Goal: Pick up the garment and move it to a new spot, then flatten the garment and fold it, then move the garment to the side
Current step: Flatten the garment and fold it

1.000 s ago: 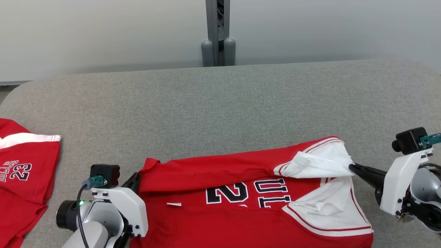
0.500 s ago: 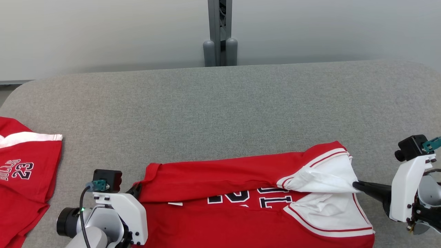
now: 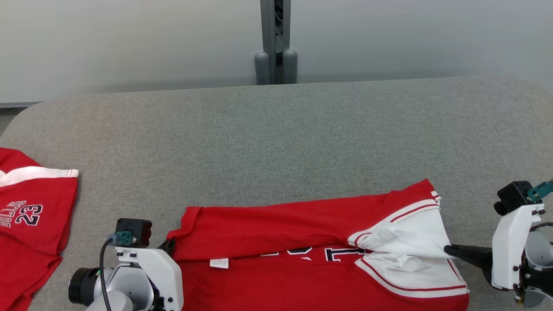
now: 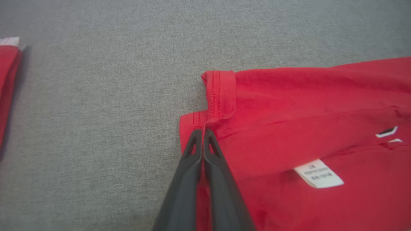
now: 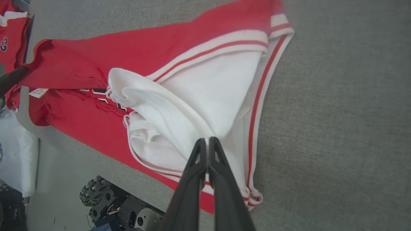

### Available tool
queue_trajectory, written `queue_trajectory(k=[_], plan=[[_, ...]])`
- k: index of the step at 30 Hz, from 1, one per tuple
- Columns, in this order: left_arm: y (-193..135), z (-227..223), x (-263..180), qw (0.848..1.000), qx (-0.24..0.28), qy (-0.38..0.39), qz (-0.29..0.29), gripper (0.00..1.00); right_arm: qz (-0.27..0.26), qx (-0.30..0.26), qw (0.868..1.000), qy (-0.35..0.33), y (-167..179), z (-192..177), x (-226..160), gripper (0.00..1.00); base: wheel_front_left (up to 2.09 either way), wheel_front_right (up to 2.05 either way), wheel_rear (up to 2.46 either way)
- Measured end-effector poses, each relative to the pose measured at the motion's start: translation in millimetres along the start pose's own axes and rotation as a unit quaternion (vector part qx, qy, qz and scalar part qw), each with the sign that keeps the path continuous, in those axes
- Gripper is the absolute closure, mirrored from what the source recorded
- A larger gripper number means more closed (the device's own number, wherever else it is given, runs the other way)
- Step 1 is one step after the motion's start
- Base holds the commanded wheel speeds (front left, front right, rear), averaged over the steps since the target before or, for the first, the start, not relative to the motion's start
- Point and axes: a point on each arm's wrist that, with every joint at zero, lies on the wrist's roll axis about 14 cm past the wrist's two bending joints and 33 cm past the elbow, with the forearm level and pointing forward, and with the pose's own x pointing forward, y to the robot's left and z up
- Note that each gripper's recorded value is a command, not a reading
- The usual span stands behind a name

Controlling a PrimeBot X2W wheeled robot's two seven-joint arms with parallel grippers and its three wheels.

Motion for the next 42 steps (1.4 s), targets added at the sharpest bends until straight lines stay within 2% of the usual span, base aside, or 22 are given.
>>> queue_trajectory(k=[1, 2, 3, 4, 5, 6, 7, 13, 18, 22, 24, 27, 32, 35, 38, 42], plan=[[0, 0, 0, 1.000, 0.000, 0.000, 0.000, 1.00, 0.000, 0.001, 1.000, 0.002, 0, -2, 0, 1.00, 0.00, 0.00, 0.00], [0, -1, 0, 1.000, 0.000, 0.001, 0.000, 1.00, 0.000, 0.003, 1.000, 0.000, 0, -1, 0, 0.80, 0.00, 0.00, 0.00], [-1, -3, -1, 1.000, 0.000, 0.003, 0.000, 1.00, -0.004, 0.013, 1.000, -0.005, -3, 0, 0, 0.00, 0.00, 0.00, 0.00], [-2, -6, -1, 1.000, -0.001, 0.006, -0.001, 0.99, -0.003, 0.024, 1.000, 0.002, -4, -3, 1, 0.00, 0.00, 0.00, 0.00], [-2, -9, -2, 1.000, -0.001, 0.012, -0.001, 0.58, -0.001, 0.032, 0.999, 0.013, -3, -10, 2, 0.00, 0.00, 0.00, 0.00], [-3, -10, -3, 1.000, -0.002, 0.015, -0.002, 0.27, 0.003, 0.039, 0.999, 0.017, -1, -13, 2, 0.00, 0.00, 0.00, 0.00], [-3, -11, -3, 1.000, -0.003, 0.017, -0.003, 0.00, 0.005, 0.042, 0.999, 0.017, 0, -13, 2, 0.00, 0.00, 0.00, 0.00], [7, 11, -9, 0.999, -0.004, -0.025, 0.019, 0.00, -0.011, 0.032, 0.999, -0.030, -4, 10, -10, 0.00, 0.00, 0.00, 0.00], [20, 48, -19, 0.994, -0.012, -0.103, 0.046, 0.00, -0.010, 0.010, 0.991, -0.132, 5, 51, -22, 0.00, 0.00, 0.00, 0.00], [18, 80, -29, 0.982, -0.029, -0.181, 0.051, 0.00, -0.006, -0.019, 0.970, -0.241, 20, 88, -36, 0.00, 0.00, 0.00, 0.00], [16, 92, -34, 0.974, -0.035, -0.216, 0.050, 0.00, -0.011, -0.043, 0.956, -0.290, 27, 99, -43, 0.00, 0.00, 0.00, 0.00], [13, 100, -38, 0.966, -0.017, -0.252, 0.052, 0.00, -0.024, -0.072, 0.928, -0.366, 31, 114, -55, 0.00, 0.00, 0.00, 0.00], [3, 95, -41, 0.953, 0.000, -0.299, 0.053, 0.00, -0.036, -0.097, 0.898, -0.428, 38, 107, -55, 0.00, 0.00, 0.00, 0.00], [1, 86, -40, 0.950, -0.018, -0.306, 0.059, 0.00, -0.050, -0.098, 0.886, -0.451, 34, 99, -52, 0.00, 0.00, 0.00, 0.00], [4, 72, -38, 0.953, -0.011, -0.296, 0.071, 0.00, -0.077, -0.090, 0.885, -0.451, 21, 83, -44, 0.00, 0.00, 0.00, 0.00], [4, 61, -40, 0.952, -0.025, -0.293, 0.081, 0.00, -0.098, -0.067, 0.891, -0.439, 11, 64, -31, 0.00, 0.00, 0.00, 0.00]])
